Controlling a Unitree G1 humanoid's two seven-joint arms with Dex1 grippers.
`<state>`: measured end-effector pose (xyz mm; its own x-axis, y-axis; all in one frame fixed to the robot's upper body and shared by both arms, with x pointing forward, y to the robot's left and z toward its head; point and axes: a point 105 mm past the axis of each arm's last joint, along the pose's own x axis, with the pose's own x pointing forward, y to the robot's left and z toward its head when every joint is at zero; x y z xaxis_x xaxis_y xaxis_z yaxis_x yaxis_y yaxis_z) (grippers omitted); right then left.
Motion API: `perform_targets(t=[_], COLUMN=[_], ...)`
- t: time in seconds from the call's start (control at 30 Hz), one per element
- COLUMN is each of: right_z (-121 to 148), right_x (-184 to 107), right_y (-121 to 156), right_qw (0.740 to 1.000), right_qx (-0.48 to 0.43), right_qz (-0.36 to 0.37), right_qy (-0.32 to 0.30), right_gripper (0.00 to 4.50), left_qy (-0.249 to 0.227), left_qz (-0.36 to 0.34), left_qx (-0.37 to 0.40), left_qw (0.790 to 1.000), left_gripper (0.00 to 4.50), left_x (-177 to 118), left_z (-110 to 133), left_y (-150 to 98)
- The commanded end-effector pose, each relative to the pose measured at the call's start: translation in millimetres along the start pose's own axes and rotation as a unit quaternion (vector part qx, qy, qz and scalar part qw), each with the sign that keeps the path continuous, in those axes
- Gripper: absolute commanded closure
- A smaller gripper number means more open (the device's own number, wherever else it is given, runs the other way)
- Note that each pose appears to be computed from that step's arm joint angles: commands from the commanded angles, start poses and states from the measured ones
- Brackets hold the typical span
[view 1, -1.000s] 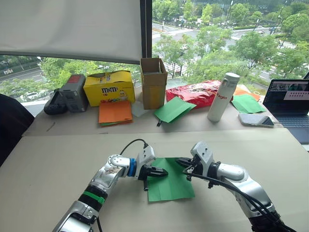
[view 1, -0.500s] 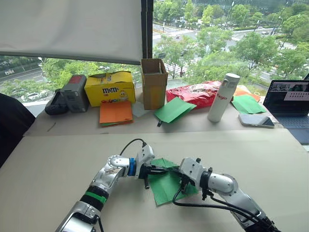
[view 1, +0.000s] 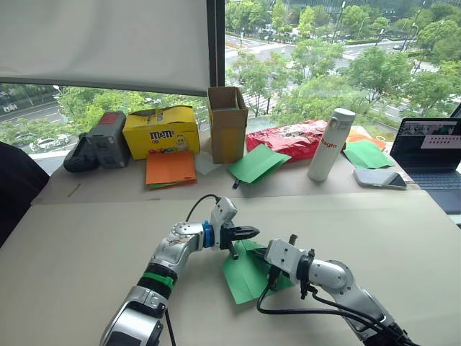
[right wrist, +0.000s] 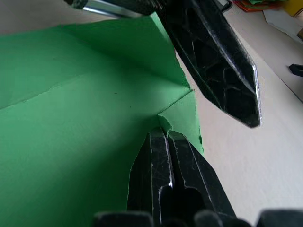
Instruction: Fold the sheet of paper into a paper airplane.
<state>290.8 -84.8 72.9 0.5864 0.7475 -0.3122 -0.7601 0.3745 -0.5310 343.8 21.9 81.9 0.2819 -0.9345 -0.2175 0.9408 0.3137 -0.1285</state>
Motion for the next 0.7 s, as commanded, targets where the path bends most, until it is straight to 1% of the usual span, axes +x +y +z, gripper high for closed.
perform_targets(t=[0.03,0.1,0.17,0.27,0.43,0.53,0.6,0.67,0.7], right_z=[-3.3,-3.5,-4.0,-4.2,-3.1,-2.6,-3.7,-5.6,-6.7], right_x=[-2.1,-2.9,-3.4,-3.7,-2.2,-1.0,-0.7,-0.8,-0.8], right_y=[1.0,1.0,1.1,1.1,0.8,1.4,2.9,4.7,5.5], right_qw=[1.0,1.0,1.0,1.0,1.0,1.0,1.0,1.0,1.0], right_qx=[-0.003,-0.003,-0.004,-0.003,-0.004,-0.004,-0.002,-0.001,0.001], right_qz=[0.0,-0.002,-0.003,-0.004,-0.004,-0.002,0.002,0.006,0.007], right_qy=[0.009,0.011,0.012,0.014,0.014,0.014,0.016,0.02,0.023], right_gripper=[4.48,4.48,4.48,4.48,4.48,4.48,4.48,4.48,4.48], left_qy=[0.051,0.067,0.069,0.094,0.098,0.076,0.028,-0.025,-0.039], left_qz=[-0.001,-0.004,-0.003,-0.008,-0.012,-0.01,-0.008,-0.01,-0.014], left_qx=[0.046,0.058,0.059,0.085,0.088,0.076,0.054,0.033,0.031], left_qw=[0.998,0.996,0.996,0.992,0.991,0.994,0.998,0.999,0.999], left_gripper=[4.5,4.5,4.5,4.5,4.5,4.5,4.5,4.5,4.5], left_x=[0.4,-0.9,-2.7,-6.7,-5.0,-1.9,-0.4,-2.0,-3.7], left_z=[-13.1,-18.4,-17.5,-20.9,-19.5,-11.7,10.4,41.7,53.5], left_y=[0.1,0.1,1.1,2.8,3.3,3.5,4.3,4.3,3.1])
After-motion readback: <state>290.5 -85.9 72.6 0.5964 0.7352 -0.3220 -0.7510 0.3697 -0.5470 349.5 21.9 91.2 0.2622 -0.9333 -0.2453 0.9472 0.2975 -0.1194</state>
